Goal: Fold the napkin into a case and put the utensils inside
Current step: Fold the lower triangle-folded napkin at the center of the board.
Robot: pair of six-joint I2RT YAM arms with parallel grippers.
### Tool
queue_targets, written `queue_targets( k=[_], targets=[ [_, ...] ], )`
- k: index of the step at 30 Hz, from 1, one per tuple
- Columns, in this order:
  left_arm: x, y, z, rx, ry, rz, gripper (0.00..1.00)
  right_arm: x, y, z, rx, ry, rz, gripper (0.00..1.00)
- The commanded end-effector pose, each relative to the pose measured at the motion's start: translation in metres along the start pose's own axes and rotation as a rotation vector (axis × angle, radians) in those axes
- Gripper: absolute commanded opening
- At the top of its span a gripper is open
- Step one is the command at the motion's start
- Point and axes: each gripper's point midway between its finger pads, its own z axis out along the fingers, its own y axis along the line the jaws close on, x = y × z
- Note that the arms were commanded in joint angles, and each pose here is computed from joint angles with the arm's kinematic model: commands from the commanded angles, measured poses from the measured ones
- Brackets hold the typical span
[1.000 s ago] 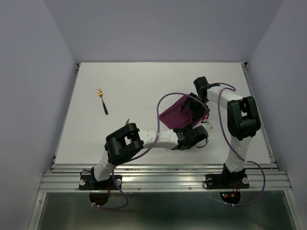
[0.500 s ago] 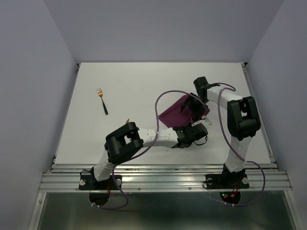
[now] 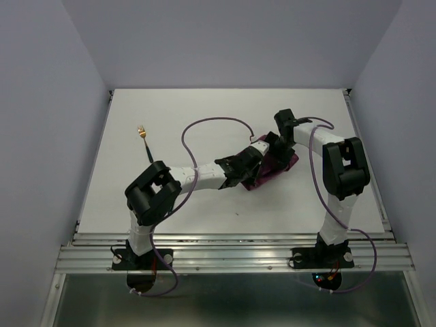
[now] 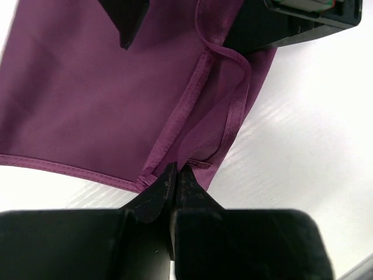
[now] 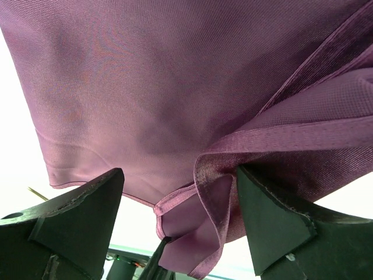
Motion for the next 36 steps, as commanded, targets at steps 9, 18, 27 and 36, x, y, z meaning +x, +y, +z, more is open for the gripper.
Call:
queue_targets(
  k=[9,18,27,36],
  targets=[
    [0.002,-0.026,-0.021,0.221,0.023,-0.225,0.44,-0.007,-0.022,0.023,0.084,-0.055,-0.052,0.83],
    [0.007,-0.024,-0.043,0.238,0.012,-0.281,0.75,-0.009,-0.019,0.016,0.071,-0.071,-0.068,0.83],
    [-0.011,-0.031,-0.054,0.276,-0.043,-0.298,0.84,-0.009,-0.018,0.017,0.065,-0.066,-0.071,0.84],
    [-0.026,-0.04,-0.04,0.273,-0.029,-0.298,0.95,-0.009,-0.016,0.017,0.062,-0.065,-0.073,0.84]
  ],
)
